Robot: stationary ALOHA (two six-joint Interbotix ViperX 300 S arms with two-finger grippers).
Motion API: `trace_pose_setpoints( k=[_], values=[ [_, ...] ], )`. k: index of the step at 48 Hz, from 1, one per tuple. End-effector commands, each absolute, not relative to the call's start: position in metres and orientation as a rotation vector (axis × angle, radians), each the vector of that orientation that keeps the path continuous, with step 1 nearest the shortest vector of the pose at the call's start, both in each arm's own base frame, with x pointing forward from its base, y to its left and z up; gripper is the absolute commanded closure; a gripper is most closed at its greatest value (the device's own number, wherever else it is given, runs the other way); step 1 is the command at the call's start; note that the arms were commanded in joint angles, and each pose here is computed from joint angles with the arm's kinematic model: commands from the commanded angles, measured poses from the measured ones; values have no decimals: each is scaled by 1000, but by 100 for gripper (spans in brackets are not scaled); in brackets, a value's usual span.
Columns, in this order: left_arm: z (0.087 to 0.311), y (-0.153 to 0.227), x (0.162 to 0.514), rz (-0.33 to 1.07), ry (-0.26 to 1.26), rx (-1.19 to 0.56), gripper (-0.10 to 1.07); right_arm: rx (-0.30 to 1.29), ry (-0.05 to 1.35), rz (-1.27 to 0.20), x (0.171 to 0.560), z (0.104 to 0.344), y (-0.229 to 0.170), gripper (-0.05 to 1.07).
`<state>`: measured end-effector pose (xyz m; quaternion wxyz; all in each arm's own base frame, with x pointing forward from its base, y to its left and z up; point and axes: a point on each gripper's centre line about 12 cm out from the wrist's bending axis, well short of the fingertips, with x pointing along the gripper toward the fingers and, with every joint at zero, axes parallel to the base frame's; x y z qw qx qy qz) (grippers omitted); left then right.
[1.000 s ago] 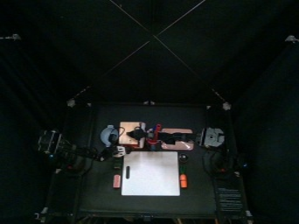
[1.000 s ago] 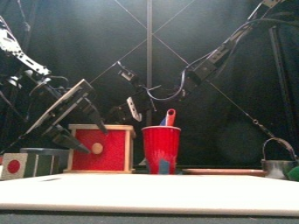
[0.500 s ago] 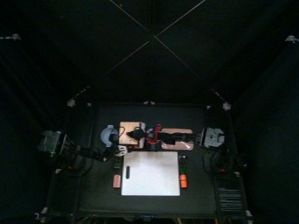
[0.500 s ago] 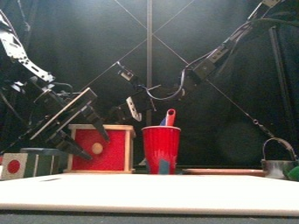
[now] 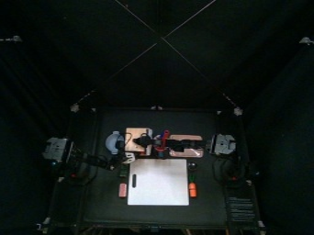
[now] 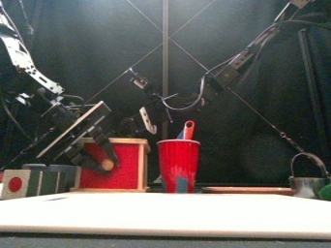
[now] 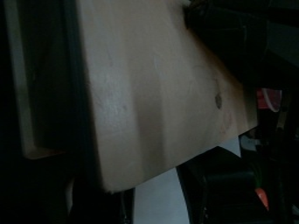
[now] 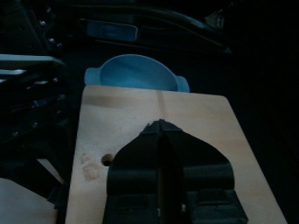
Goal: Open drawer
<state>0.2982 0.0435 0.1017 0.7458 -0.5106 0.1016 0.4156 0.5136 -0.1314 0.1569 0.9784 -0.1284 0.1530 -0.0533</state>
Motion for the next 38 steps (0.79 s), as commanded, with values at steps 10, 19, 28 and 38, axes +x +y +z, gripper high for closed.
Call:
trace_pose_setpoints(
  k=[10,19,28,38],
  values=[
    [102,6,318,713,439,-1134,45,-265,283,-104,517,171,-127,100],
    [97,-14,315,652,550,-1146,45,-267,277,-105,518,173,-127,100],
    [98,-28,314,615,583,-1151,45,-268,281,-109,520,175,-129,100],
    [95,-34,310,619,595,-1158,45,-261,305,-118,518,171,-132,100]
  ],
)
